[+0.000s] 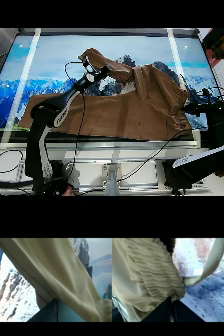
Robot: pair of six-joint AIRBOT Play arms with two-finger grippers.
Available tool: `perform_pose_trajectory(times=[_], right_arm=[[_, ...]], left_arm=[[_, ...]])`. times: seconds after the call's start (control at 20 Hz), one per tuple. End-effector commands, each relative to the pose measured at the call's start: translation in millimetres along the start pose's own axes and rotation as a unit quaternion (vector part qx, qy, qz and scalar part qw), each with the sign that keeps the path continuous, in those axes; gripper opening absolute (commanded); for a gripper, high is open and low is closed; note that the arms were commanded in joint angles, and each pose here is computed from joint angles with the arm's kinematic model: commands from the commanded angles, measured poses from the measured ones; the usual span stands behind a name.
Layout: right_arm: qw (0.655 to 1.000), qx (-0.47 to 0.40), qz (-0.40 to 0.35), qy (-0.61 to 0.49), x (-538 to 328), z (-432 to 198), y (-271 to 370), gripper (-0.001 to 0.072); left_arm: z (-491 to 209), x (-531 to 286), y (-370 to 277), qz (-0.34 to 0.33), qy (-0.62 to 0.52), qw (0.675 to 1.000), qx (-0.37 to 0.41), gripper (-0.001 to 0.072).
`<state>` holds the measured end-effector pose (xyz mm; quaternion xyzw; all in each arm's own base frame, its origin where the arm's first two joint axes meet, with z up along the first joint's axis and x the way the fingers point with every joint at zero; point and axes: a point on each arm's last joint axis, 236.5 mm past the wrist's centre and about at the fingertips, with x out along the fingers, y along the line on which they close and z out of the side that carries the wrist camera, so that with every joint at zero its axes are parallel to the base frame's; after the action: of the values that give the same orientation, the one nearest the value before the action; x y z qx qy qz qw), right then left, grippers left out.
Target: Fold the clothes and pants, and hang the long-sleeved shirts on hangers.
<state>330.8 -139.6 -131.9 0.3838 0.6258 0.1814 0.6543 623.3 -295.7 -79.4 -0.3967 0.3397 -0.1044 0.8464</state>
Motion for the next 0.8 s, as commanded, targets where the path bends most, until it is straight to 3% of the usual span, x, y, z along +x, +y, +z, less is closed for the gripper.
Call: perform_pose_trajectory(times=[0.0,0.15,0.45,0.6,0.65,0.7,0.75], right_arm=[[1.0,0.0,0.0,-0.001,-0.1,0.6,-0.1,0.0029],[1.0,0.0,0.0,-0.001,-0.1,0.5,0.0,0.0029],[1.0,0.0,0.0,0.0,0.0,0.2,0.1,0.0028],[1.0,0.0,0.0,0.0,-0.1,0.4,0.0,0.0029],[1.0,0.0,0.0,-0.001,-0.1,0.5,0.0,0.0029],[1.0,0.0,0.0,-0.001,-0.1,0.5,0.0,0.0029],[1.0,0.0,0.0,-0.001,-0.1,0.6,-0.1,0.0029]], left_arm=[[11.6,1.1,-1.6,-0.002,-0.032,0.999,-0.003,0.0012],[19.0,-3.9,-10.9,-0.009,-0.041,0.999,-0.005,0.001],[36.7,-42.1,-68.9,-0.021,-0.047,0.974,0.223,0.0006],[17.6,-45.1,-60.0,-0.003,0.002,0.97,0.243,0.0011],[3.9,-42.7,-53.7,0.004,0.025,0.969,0.245,0.0063],[-14.2,-40.4,-48.9,0.009,0.051,0.968,0.247,0.0446],[-31.7,-37.3,-47.0,0.011,0.07,0.965,0.252,0.0703]])
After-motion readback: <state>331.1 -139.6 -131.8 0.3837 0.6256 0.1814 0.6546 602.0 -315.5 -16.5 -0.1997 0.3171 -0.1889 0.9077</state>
